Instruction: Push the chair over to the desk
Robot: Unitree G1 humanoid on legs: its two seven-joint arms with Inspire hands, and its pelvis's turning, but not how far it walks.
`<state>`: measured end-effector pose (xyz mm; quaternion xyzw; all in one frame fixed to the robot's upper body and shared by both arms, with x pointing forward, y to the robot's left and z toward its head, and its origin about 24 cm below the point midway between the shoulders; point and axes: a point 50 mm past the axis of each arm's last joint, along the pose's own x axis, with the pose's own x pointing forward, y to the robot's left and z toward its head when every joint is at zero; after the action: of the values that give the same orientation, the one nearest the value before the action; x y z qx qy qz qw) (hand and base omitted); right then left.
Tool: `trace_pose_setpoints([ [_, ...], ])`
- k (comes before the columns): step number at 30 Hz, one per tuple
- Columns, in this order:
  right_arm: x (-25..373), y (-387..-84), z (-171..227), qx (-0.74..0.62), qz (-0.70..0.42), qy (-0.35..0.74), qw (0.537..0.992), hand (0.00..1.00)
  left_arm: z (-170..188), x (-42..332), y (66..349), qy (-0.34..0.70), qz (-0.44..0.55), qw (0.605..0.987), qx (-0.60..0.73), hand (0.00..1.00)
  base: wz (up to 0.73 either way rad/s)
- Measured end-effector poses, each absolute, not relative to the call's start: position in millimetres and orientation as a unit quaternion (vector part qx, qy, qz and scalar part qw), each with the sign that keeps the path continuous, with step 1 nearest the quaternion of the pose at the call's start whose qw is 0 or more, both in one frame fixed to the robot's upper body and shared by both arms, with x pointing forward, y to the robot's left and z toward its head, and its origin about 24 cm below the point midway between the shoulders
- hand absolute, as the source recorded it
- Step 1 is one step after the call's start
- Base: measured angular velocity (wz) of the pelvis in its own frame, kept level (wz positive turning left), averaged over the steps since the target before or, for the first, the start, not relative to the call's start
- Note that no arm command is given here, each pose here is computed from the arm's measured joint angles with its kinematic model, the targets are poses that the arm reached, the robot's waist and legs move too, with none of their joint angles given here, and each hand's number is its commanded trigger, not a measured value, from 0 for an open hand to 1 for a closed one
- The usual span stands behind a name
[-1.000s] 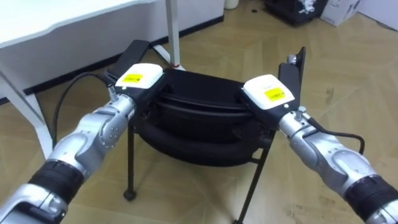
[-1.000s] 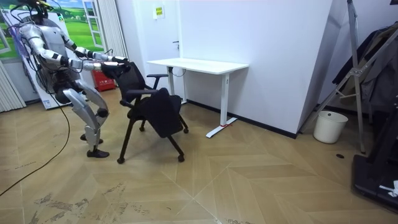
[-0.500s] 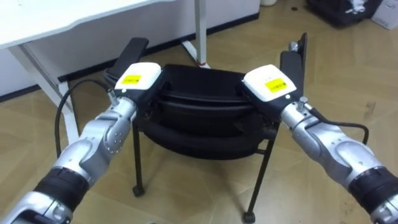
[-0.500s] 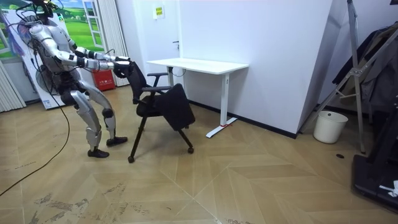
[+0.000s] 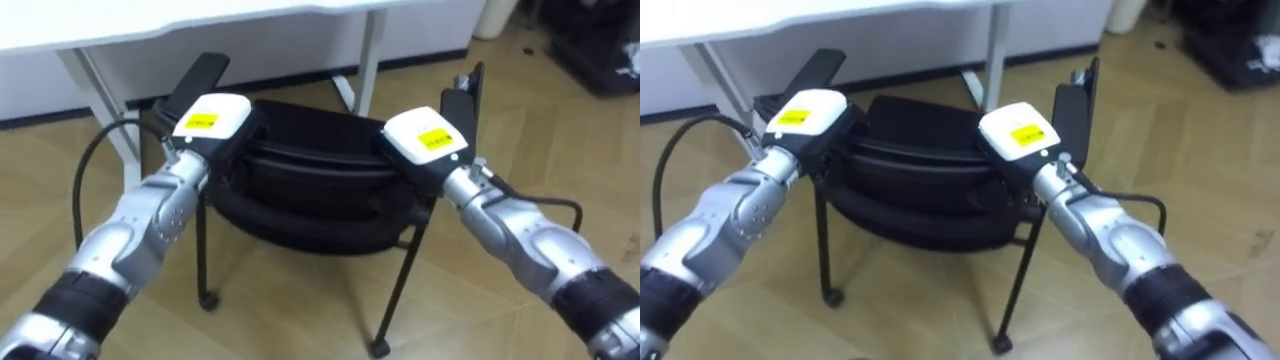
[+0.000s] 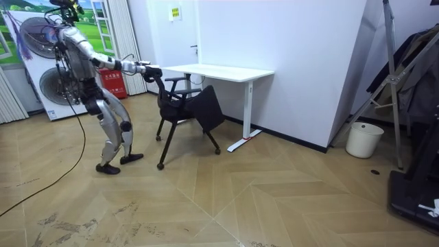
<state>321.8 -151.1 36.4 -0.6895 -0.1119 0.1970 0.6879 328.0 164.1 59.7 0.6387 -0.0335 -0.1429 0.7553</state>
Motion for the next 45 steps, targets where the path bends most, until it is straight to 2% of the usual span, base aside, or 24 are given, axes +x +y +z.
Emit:
trace_pose_setpoints([
  [6, 340.5, -137.9, 48.0, -0.703, 0.186, -0.139, 0.672, 1.0, 68.3, 332.9, 174.9, -0.025, -0.113, 0.762, 0.638, 1.0, 0.14],
  [10, 341.1, -135.2, 44.8, -0.699, 0.18, -0.138, 0.678, 1.0, 71.8, 333.0, 172.4, -0.035, -0.111, 0.753, 0.648, 1.0, 0.26],
  [32, 336.2, -127.7, 33.2, -0.697, 0.205, -0.118, 0.677, 1.0, 58.1, 323.8, 177.4, -0.024, -0.101, 0.746, 0.658, 1.0, 0.04],
  [45, 327.4, -129.4, 20.3, -0.698, 0.246, -0.086, 0.666, 1.0, 35.4, 312.3, 175.4, 0.009, -0.118, 0.752, 0.648, 1.0, 0.02],
])
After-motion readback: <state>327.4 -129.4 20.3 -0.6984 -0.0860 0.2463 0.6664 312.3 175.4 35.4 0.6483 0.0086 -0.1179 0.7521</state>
